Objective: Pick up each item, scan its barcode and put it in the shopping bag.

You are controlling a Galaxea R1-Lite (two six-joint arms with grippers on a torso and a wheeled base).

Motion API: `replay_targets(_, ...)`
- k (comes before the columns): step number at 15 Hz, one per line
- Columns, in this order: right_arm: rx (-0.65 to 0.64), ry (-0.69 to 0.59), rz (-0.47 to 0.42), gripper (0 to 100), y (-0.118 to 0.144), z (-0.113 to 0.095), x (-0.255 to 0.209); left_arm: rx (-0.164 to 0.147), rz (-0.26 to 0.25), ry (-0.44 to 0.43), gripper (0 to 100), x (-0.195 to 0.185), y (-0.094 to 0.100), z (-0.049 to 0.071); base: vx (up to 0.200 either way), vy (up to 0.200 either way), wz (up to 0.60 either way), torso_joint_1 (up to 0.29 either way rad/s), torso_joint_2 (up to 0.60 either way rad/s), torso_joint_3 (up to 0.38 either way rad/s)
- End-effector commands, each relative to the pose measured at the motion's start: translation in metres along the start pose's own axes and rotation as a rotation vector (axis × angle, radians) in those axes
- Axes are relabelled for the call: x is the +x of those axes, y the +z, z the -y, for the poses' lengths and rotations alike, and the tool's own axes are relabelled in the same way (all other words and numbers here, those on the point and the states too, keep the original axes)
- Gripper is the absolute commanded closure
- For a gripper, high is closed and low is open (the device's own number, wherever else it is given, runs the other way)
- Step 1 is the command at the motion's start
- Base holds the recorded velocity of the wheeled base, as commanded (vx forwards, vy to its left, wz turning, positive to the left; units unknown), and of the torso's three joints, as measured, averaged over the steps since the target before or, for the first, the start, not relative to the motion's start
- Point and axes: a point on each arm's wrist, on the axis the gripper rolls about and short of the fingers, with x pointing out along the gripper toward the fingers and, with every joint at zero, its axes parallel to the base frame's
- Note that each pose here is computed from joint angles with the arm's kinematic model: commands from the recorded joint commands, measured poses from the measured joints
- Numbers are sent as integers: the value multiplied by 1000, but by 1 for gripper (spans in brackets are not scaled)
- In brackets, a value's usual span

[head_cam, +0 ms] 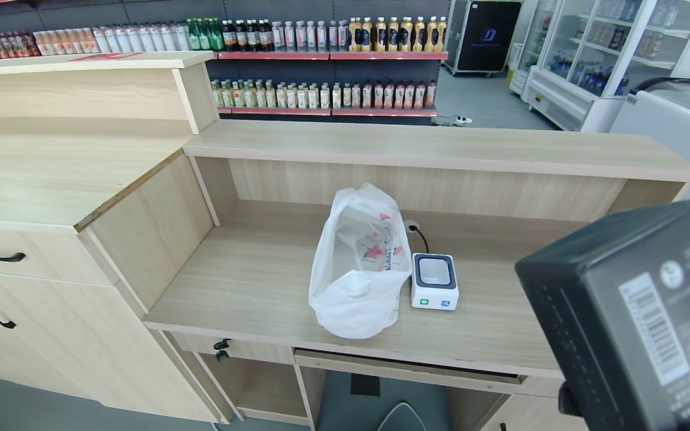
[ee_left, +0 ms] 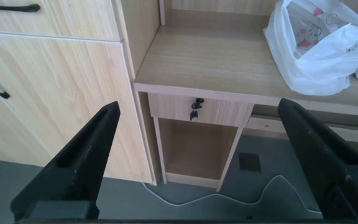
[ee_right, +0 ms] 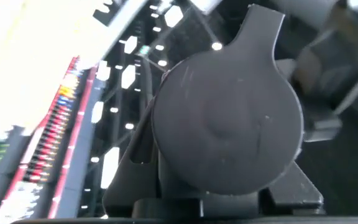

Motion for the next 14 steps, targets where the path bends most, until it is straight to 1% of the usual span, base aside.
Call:
replay_targets(1,-20,-6,-18,100,-2,7,-7,0,0,1,0,0,0,0,0,0,0,0,0,0)
replay_targets(5,-19,-14,-14,100,-2,8,-7,0,0,1,0,0,0,0,0,0,0,0,0,0)
replay_targets(9,14,-13,-3,100,-1,8,-6,0,-1,1,0,0,0,0,0,0,0,0,0,0)
replay_targets(14,68,32,32,100,3,4,-9,0,-1,1,0,0,0,0,0,0,0,0,0,0)
